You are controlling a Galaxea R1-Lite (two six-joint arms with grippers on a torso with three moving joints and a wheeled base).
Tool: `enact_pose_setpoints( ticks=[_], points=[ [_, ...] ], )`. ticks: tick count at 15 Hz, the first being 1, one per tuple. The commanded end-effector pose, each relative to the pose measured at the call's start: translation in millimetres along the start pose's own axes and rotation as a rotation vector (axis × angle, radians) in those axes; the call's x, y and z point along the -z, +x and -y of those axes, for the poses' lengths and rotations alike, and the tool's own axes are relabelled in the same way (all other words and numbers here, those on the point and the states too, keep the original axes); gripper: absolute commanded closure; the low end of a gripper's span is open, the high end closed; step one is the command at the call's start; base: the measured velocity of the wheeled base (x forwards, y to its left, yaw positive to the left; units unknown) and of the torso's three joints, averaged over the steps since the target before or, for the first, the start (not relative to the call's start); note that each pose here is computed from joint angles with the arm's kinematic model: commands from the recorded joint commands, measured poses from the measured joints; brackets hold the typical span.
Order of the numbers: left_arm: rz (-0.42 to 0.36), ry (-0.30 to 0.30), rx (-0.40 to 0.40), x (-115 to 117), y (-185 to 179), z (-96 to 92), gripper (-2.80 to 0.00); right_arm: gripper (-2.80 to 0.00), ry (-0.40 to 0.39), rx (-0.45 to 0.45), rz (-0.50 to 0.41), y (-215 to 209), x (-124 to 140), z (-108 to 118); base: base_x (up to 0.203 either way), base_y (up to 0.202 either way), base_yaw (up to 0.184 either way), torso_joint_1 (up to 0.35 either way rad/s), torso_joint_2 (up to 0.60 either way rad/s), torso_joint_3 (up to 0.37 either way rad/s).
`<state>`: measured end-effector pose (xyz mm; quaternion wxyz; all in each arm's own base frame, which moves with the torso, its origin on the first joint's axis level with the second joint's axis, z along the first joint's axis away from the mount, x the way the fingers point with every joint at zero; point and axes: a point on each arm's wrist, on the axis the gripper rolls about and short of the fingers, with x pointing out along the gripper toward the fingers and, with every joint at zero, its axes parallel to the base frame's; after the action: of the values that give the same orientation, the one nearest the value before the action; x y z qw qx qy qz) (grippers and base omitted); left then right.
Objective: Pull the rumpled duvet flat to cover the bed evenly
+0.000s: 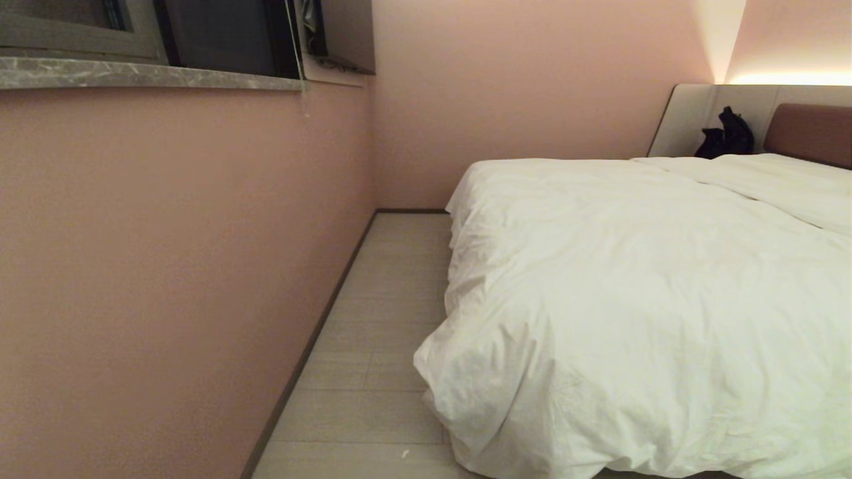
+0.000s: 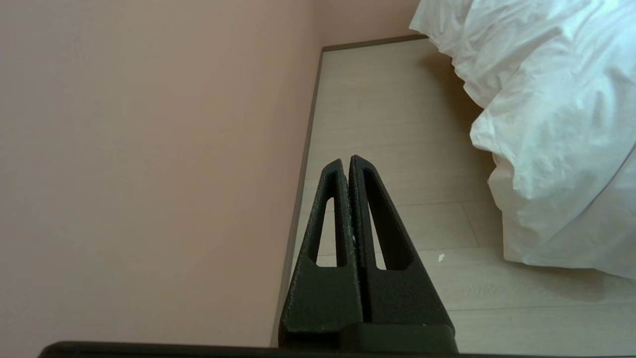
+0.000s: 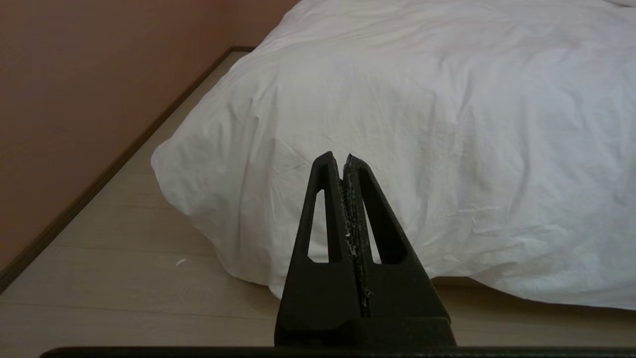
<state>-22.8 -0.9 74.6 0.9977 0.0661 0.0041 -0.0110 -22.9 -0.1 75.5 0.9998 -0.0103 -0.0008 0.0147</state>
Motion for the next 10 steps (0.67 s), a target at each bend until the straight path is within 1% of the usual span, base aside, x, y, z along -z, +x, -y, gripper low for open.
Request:
enact_pose_setpoints(
  ticks=[1, 7, 8, 10],
  points=[
    [0.000, -0.001, 0.000, 0.0, 0.0, 0.0, 0.00, 0.00, -0.001, -0.001, -0.001, 0.1, 0.0, 0.0, 0.000, 0.000, 0.000, 0.000, 0.00, 0.000],
    [0.000, -0.011, -0.002, 0.0, 0.0, 0.0, 0.00, 0.00, -0.001, -0.001, -0.001, 0.1, 0.0, 0.0, 0.000, 0.000, 0.000, 0.000, 0.00, 0.000],
    [0.000, -0.011, -0.003, 0.0, 0.0, -0.1, 0.00, 0.00, -0.001, -0.001, -0.001, 0.1, 0.0, 0.0, -0.063, 0.000, -0.001, 0.011, 0.00, -0.002],
    [0.000, -0.011, -0.002, 0.0, 0.0, 0.0, 0.00, 0.00, -0.001, -0.001, -0.001, 0.1, 0.0, 0.0, -0.177, 0.000, 0.000, 0.005, 0.01, 0.000]
  ],
)
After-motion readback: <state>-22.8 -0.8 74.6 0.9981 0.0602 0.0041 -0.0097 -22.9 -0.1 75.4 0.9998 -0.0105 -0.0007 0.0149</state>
